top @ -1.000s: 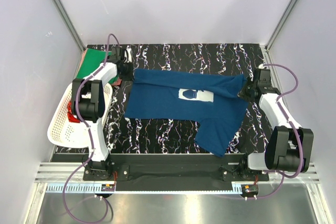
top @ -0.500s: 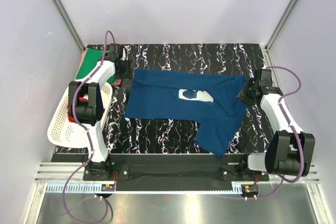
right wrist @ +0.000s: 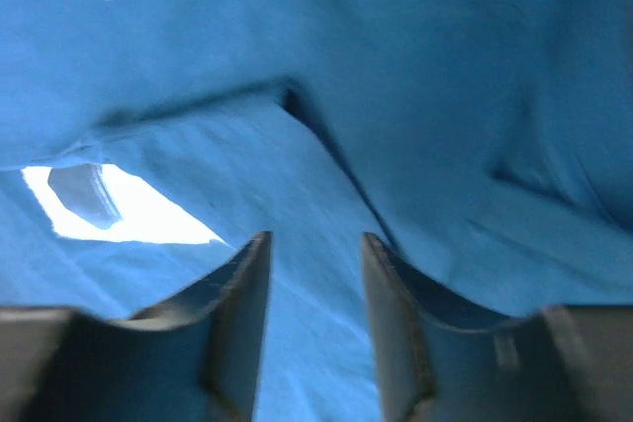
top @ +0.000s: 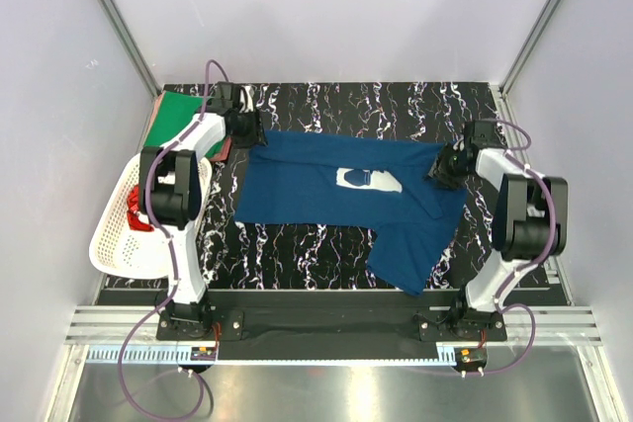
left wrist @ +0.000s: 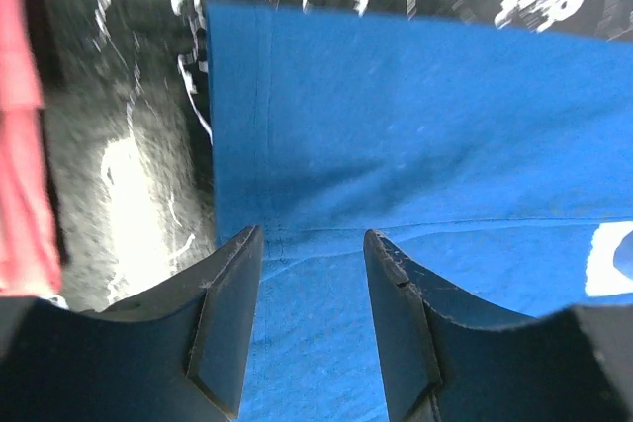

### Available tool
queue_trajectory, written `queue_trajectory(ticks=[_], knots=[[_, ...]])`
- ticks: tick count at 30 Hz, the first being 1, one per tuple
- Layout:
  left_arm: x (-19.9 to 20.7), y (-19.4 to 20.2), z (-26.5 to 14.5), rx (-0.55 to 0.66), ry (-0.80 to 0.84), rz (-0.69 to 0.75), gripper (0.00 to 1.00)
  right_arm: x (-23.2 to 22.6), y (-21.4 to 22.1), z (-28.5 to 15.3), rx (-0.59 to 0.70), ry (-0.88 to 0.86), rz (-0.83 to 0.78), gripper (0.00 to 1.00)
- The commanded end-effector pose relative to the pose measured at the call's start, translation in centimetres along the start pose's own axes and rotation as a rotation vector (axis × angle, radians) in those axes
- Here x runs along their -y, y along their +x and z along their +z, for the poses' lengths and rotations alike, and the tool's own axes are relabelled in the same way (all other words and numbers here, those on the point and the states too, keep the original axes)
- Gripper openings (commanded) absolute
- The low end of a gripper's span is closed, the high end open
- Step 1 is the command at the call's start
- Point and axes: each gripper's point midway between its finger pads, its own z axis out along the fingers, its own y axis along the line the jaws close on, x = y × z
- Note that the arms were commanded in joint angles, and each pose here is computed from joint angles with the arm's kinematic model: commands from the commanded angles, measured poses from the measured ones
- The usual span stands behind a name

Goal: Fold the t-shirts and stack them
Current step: Fold the tshirt

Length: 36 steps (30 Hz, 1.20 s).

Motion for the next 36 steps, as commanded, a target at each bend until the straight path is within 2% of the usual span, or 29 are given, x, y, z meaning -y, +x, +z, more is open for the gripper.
queue_trajectory(ticks=[1,5,12,18,21,32,36], knots=[[-1.2,0.8,0.4,-0.017,-0.078,-0.048,0.5,-4.7,-3.7,-0.4,0.07,-0.203,-0.158,0.51],[-3.4,1.4,-0.2,-0.034,-0.217,-0.084,0.5,-4.6,-4.5,0.6,0.076,-0.202,-0.239,0.54],[-3.2,0.3,-1.2,-0.021,-0.234,-0.087,0.47,-4.6,-4.8,2.0,0.032,-0.233,-0.355,0.53],[-2.8,-0.5,-2.2,-0.002,-0.225,-0.082,0.46,-5.0,-4.6,3.0,-0.013,-0.275,-0.414,0.39],[-2.4,-1.1,-3.0,0.022,-0.214,-0.078,0.47,-4.2,-4.7,3.2,-0.002,-0.247,-0.46,0.44],[-1.7,-2.7,-5.0,0.075,-0.205,-0.042,0.47,-3.3,-3.7,4.5,-0.049,-0.244,-0.495,0.47],[-1.7,-2.8,-5.1,0.079,-0.204,-0.043,0.47,-4.2,-4.1,3.9,-0.026,-0.276,-0.493,0.34]])
